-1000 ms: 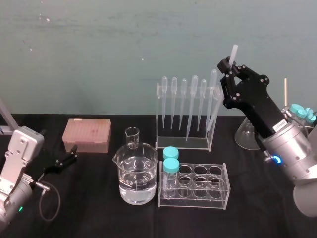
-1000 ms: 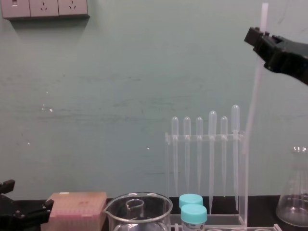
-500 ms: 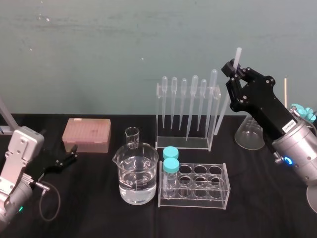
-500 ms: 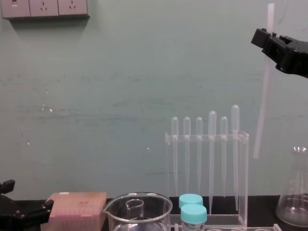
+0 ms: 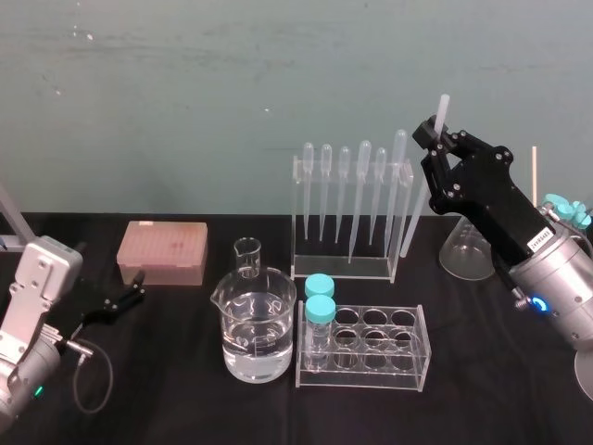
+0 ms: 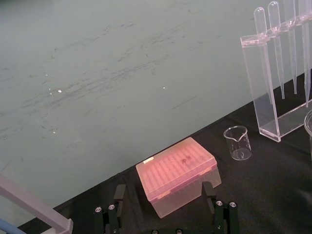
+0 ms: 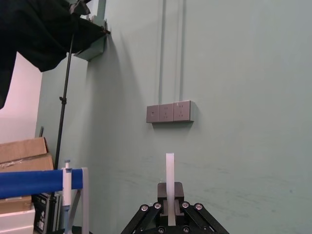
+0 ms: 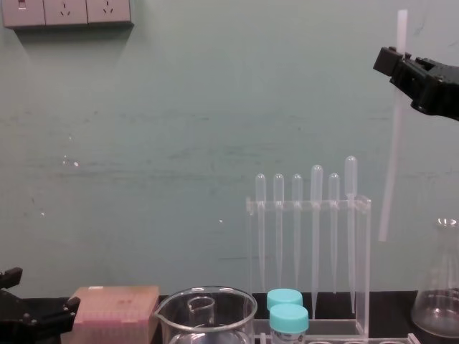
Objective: Pick up the stirring rod with one hand, then place it down.
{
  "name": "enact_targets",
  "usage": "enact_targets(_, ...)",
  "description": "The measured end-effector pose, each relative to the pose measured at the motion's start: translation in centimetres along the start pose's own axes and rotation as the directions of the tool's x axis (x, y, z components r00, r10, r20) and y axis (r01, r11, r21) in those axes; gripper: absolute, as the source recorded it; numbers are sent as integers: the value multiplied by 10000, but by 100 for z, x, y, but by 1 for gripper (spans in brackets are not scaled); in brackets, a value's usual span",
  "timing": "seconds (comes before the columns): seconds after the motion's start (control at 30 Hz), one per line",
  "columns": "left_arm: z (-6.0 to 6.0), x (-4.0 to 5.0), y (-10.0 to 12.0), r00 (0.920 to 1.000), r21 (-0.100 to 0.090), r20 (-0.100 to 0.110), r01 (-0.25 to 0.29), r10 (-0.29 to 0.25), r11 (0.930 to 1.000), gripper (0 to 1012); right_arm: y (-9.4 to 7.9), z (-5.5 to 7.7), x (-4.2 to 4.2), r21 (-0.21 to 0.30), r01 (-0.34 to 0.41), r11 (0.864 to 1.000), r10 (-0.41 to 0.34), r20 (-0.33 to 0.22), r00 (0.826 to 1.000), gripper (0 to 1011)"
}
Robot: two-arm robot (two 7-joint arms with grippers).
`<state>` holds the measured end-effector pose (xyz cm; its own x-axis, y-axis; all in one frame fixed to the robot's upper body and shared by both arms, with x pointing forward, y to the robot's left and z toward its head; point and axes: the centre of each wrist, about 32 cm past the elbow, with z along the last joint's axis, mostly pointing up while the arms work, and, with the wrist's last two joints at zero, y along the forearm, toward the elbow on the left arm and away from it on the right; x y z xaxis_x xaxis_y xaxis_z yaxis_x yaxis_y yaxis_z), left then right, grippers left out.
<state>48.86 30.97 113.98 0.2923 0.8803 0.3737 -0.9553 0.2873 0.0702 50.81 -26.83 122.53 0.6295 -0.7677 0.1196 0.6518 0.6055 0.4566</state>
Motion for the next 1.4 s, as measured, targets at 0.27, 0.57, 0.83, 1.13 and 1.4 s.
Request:
enact_targets(0.27,0,0,0,10000,0,0,0,0,10000,1000,-4,-2,-8,-50,-28,10000,28,-9,10000,69)
enact_targets(0.57,0,0,0,10000,0,0,0,0,10000,1000,-16,-7,-16,-105,-39,9999,39,-29,10000,69)
enact_targets(0.83,0,0,0,10000,0,0,1,-1,10000,1000,-21,-12,-24,-155,-54,9999,53,-51,10000,69)
enact_targets(1.13,0,0,0,10000,1,0,0,0,10000,1000,-20,-23,-28,-220,-64,9997,63,-48,10000,69)
enact_targets(1.4,0,0,0,10000,1,0,0,0,10000,1000,-6,-38,-21,-267,-83,9996,82,-41,10000,69)
